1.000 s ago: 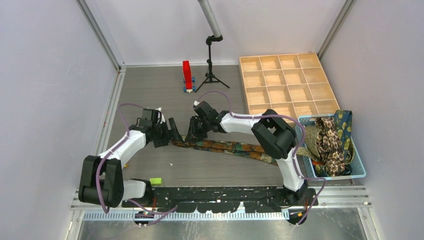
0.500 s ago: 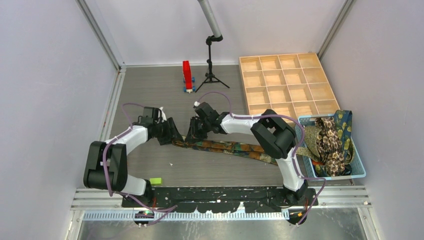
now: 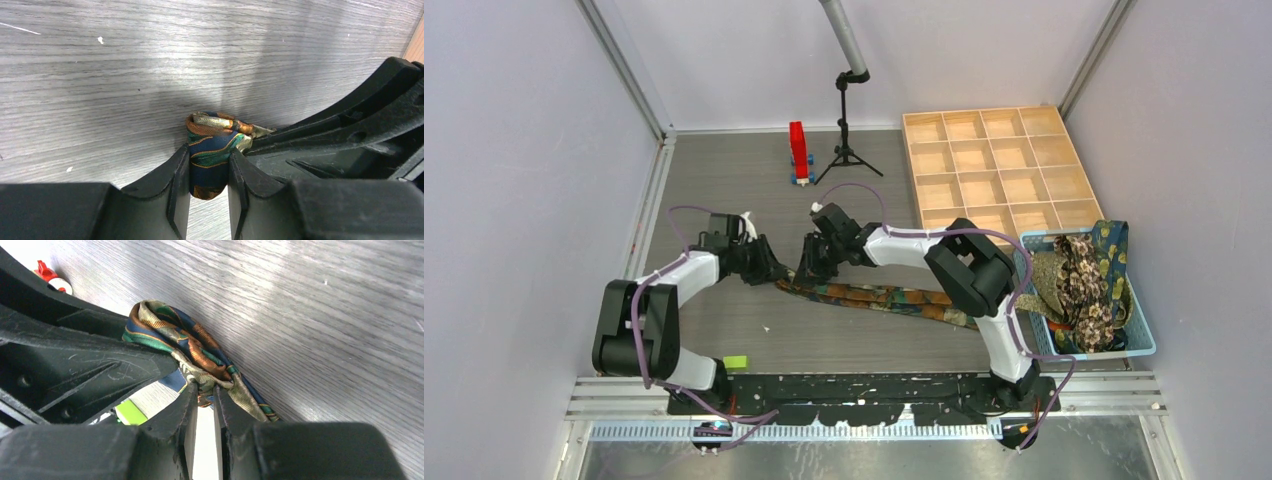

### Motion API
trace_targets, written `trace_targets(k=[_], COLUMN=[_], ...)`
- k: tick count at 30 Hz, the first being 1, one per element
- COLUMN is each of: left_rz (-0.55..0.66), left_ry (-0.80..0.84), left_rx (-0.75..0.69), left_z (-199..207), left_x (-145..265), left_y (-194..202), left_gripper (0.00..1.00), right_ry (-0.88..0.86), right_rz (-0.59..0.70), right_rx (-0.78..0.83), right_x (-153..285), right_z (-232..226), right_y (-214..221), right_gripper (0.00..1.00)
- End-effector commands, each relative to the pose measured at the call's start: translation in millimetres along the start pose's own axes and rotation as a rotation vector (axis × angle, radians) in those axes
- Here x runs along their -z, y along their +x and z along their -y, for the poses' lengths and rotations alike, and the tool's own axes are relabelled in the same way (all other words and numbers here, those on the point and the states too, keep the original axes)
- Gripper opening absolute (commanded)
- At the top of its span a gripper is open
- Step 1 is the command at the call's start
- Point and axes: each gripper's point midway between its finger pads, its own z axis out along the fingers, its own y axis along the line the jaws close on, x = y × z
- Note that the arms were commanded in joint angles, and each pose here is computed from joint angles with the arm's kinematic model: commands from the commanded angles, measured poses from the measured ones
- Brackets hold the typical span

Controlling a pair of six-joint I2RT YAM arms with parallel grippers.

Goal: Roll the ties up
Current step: Roll the tie at the center of the board.

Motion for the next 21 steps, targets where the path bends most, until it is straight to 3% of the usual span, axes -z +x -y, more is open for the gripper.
trace_targets(k=[1, 10, 21], left_rz=[0.079, 0.201, 0.278], left_ry=[-0.006, -0.173, -0.273], left_rx=[-0.056, -0.187, -0.321], left_z=[10, 12, 21], left_x=[14, 30, 35], left_y=[-10, -17, -19], left_gripper=[0.26, 0.21, 0.15], right_ry=[-0.001, -0.049, -0.054], right_rz=[0.004, 0.023, 0.012], right_rx=[0.02, 0.043, 0.028], right_x=[1, 22, 5], right_z=[-12, -38, -36], right_y=[-7, -6, 2], right_gripper=[0.23, 0.28, 0.28])
